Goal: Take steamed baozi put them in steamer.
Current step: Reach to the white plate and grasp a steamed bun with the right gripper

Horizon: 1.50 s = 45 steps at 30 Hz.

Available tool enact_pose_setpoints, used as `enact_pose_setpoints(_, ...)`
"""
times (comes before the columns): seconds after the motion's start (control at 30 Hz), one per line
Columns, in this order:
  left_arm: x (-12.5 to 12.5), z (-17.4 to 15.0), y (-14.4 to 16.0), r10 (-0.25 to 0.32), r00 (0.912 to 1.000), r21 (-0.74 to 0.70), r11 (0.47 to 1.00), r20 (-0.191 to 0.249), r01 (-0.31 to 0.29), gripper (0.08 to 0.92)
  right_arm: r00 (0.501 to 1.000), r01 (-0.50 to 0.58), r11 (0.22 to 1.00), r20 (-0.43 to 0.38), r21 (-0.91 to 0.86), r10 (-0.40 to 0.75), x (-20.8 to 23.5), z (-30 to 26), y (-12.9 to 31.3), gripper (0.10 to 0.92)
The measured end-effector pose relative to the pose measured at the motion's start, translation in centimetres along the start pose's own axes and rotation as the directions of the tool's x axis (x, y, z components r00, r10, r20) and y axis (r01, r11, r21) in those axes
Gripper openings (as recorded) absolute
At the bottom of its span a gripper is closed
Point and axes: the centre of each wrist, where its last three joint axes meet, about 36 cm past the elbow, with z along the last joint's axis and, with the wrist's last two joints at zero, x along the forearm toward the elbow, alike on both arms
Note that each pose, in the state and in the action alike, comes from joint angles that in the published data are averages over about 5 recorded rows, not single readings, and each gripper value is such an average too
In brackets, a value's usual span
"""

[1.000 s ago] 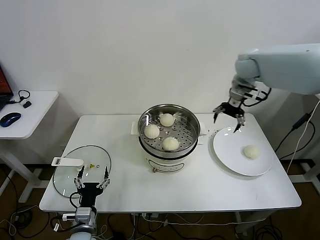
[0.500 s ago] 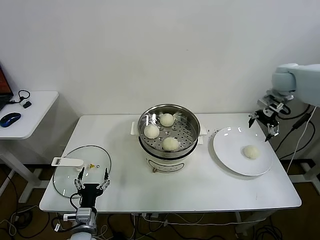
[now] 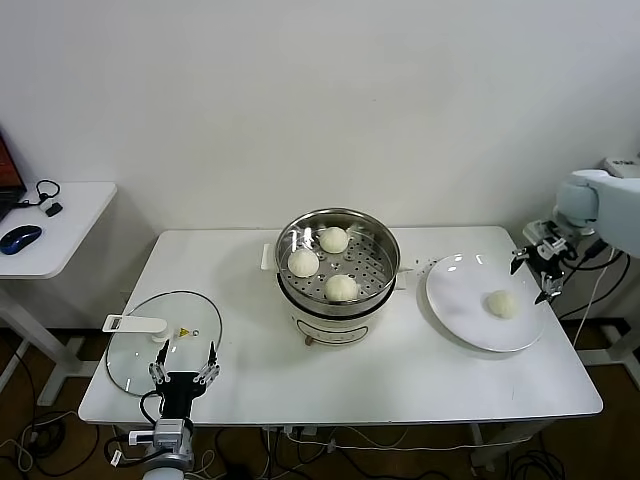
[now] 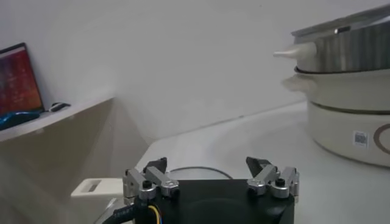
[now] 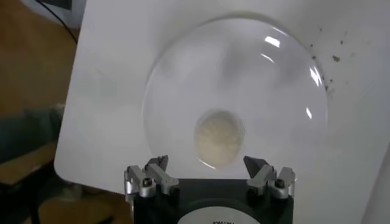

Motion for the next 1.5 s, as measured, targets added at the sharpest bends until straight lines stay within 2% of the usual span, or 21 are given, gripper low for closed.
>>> enact_pose_setpoints(0.6, 0.0, 0.6, 0.0, 0.0, 0.9999, -0.009, 1.0, -0.011, -0.001, 0.823, 0.999, -0.037, 0.997, 0.007, -0.07, 0.037, -6.3, 1.4, -0.1, 0.823)
enact_pose_setpoints(1.37, -0.1, 0.8, 0.2, -0.01, 0.9999, -0.014, 1.0, -0.011, 0.01, 0.823, 0.999, -0.046, 0.996, 0.018, -0.082, 0.048, -10.5, 1.3, 0.0, 0.821)
enact_pose_setpoints(1.5, -0.1, 0.8, 0.2, -0.011, 0.9999, -0.014, 1.0, -0.011, 0.011, 0.823, 0.998, -0.053, 0.996, 0.019, -0.076, 0.054, -10.5, 1.3, -0.3, 0.748)
